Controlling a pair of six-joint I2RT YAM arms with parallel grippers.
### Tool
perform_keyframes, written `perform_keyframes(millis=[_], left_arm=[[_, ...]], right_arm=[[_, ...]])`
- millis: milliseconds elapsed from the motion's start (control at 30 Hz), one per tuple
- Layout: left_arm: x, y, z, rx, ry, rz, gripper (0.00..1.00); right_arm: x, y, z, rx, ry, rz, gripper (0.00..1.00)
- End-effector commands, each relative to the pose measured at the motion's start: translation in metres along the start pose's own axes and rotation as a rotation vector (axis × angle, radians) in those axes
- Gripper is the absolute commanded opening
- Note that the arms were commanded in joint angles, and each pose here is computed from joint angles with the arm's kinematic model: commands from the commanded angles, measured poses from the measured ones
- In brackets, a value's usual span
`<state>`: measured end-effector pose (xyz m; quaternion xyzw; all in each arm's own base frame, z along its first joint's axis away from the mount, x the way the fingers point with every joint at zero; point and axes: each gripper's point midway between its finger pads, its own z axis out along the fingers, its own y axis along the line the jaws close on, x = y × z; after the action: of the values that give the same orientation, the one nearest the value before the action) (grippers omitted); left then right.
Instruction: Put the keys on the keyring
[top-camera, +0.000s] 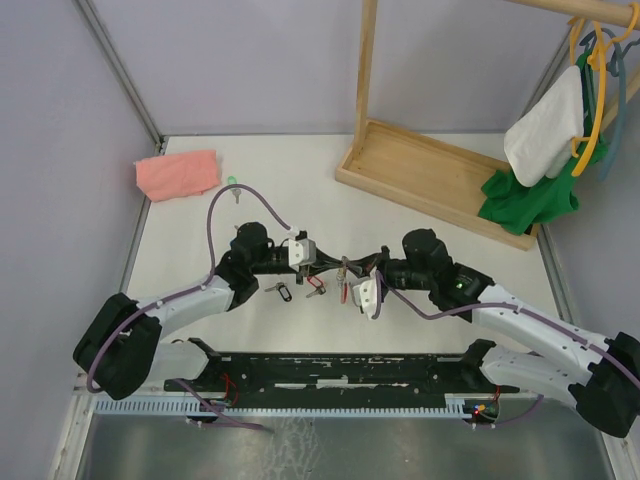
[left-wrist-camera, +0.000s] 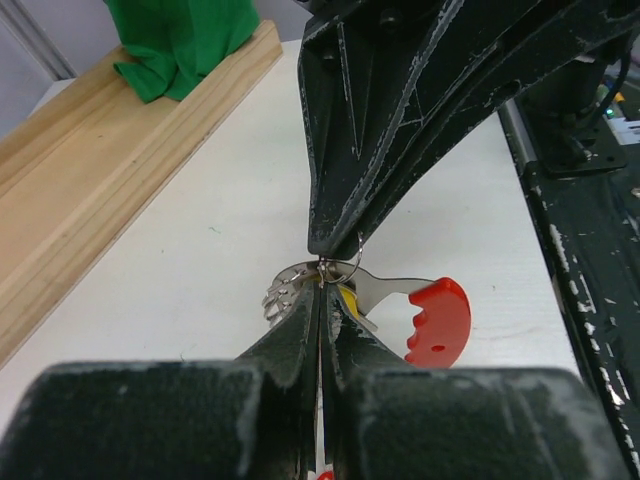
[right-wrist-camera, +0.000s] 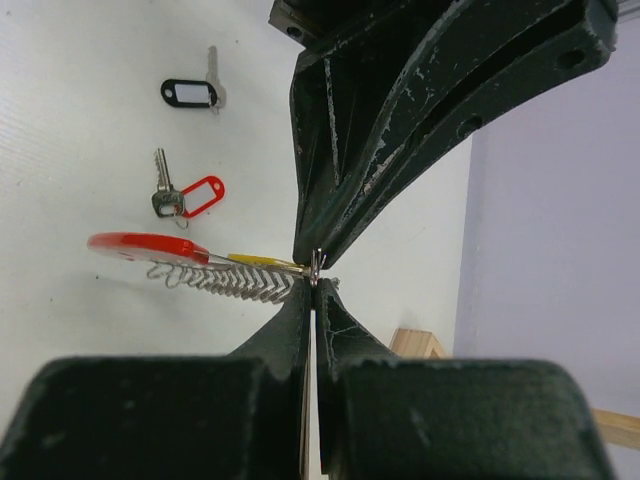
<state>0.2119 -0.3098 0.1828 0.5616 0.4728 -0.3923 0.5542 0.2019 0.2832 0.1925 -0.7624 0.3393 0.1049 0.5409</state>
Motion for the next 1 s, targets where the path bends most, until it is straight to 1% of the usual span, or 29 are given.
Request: perform_keyframes(millis=[0, 100, 233, 267, 367, 533, 633, 767, 967], left_arm=[[-0.020, 0.017, -0.005, -0.014, -0.087, -0.068, 0.03], [-0.017, 0.017, -0.005, -0.010, -0.091, -0.078, 0.03], [-0.018, 0.011, -0.004, 0.026, -0.118, -0.081, 0.04], [-0.017, 0.011, -0.003, 0.026, -0.117, -0.086, 0.04], [-0.013, 0.013, -0.002, 0.014, -0.109, -0.097, 0.07], [-0.003, 0.028, -0.005, -0.079, -0.075, -0.117, 0.25], [-0.006, 0.032, -0.012, -0.125, -0.077, -0.080, 0.33], [-0.021, 0.023, -0.027, -0.161, -0.139, 0.056, 0.40], [-0.049, 0.009, -0.045, -0.194, -0.237, 0.206, 0.42]], right_arm=[[-0.037, -0.031, -0.006, 0.129, -0.180, 0.011, 0.01], [-0.039, -0.042, -0.008, 0.199, -0.249, 0.079, 0.01], [-0.043, -0.057, -0.011, 0.310, -0.372, 0.191, 0.01], [-0.043, -0.059, -0.012, 0.326, -0.401, 0.230, 0.01], [-0.042, -0.065, -0.012, 0.357, -0.448, 0.274, 0.01], [-0.038, -0.065, -0.013, 0.356, -0.449, 0.296, 0.01], [-0.033, -0.064, -0.014, 0.359, -0.430, 0.306, 0.01], [-0.028, -0.063, -0.015, 0.356, -0.411, 0.317, 0.01], [-0.025, -0.058, -0.011, 0.314, -0.392, 0.316, 0.01]])
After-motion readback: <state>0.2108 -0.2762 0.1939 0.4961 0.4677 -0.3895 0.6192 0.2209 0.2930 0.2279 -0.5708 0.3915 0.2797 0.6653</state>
